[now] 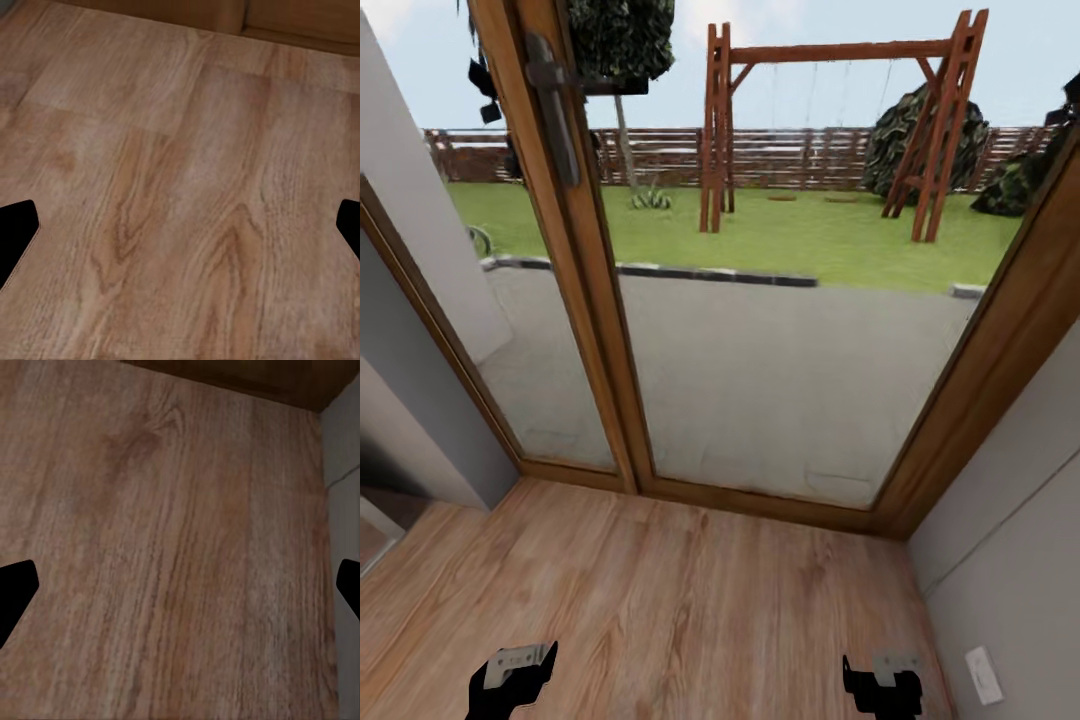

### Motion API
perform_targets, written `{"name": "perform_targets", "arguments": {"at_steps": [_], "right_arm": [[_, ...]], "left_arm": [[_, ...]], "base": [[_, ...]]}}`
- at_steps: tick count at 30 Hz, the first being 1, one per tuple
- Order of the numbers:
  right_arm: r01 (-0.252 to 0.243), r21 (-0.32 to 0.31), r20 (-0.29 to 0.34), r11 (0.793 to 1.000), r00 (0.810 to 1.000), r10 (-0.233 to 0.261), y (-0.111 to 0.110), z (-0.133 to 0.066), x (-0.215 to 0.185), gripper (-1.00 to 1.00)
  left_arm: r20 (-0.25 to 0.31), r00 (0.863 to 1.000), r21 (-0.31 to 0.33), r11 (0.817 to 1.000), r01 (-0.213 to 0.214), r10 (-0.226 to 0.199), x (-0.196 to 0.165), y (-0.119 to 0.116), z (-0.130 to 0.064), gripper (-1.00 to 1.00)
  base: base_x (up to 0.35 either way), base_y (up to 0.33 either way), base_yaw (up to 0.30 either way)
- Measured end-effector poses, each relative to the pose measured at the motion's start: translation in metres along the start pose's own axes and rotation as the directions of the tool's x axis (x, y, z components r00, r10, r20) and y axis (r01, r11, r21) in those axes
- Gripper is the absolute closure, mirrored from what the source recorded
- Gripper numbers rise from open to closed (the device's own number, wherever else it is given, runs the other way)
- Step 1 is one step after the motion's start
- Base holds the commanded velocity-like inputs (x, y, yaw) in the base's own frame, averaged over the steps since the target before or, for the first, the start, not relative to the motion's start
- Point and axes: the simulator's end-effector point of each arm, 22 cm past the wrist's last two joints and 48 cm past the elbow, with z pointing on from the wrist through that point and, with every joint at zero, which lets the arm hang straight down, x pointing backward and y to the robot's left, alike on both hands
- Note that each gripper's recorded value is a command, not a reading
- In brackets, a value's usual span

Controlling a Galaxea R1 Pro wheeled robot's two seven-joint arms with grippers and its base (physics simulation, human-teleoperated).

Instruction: Pick up the two gym shoes and the two sandals from the corridor floor and place them onto the hallstand (shoe rack) in the corridor, making sure they are on the rack and not on the floor. Arrange them so the two gym shoes are next to each other and the two sandals are next to each other.

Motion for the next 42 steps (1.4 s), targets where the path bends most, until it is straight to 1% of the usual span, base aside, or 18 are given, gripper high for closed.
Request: {"name": "perform_targets", "arguments": {"at_steps": [7,12,18,33,37,38,42], "right_arm": [[0.001,-0.001,-0.007,1.000,1.000,-0.001,0.000,0.001,0.003,-1.00],[0.002,-0.001,-0.012,1.000,1.000,-0.002,0.001,0.001,0.006,-1.00],[0.003,-0.002,-0.019,1.000,1.000,-0.003,0.001,0.001,0.009,-1.00],[0.006,-0.003,-0.034,1.000,0.999,-0.006,0.002,0.002,0.017,-1.00],[0.005,-0.005,-0.039,1.000,0.999,-0.006,0.003,0.002,0.019,-1.00],[0.006,-0.006,-0.040,1.000,0.999,-0.006,0.004,0.001,0.020,-1.00],[0.006,-0.005,-0.044,1.000,0.999,-0.006,0.004,0.002,0.022,-1.00]], "left_arm": [[-0.007,1.000,0.000,1.000,-0.001,0.001,0.003,0.000,0.000,-1.00],[-0.012,1.000,-0.001,1.000,-0.002,0.002,0.006,0.000,0.000,-1.00],[-0.020,1.000,-0.010,1.000,0.003,-0.003,0.011,0.004,-0.001,-1.00],[-0.066,0.998,-0.016,1.000,0.006,-0.007,0.034,0.006,-0.009,-1.00],[-0.090,0.996,-0.023,1.000,0.004,-0.006,0.048,0.010,-0.017,-1.00],[-0.110,0.994,-0.027,1.000,0.003,-0.006,0.061,0.013,-0.025,-1.00],[-0.124,0.992,-0.026,1.000,0.001,-0.004,0.069,0.013,-0.030,-1.00]], "base": [[0.336,0.003,0.204],[0.187,0.000,0.204],[0.040,0.000,0.204],[0.003,0.000,0.204],[0.000,0.000,0.204],[0.000,0.000,0.204],[0.000,0.000,0.204]]}}
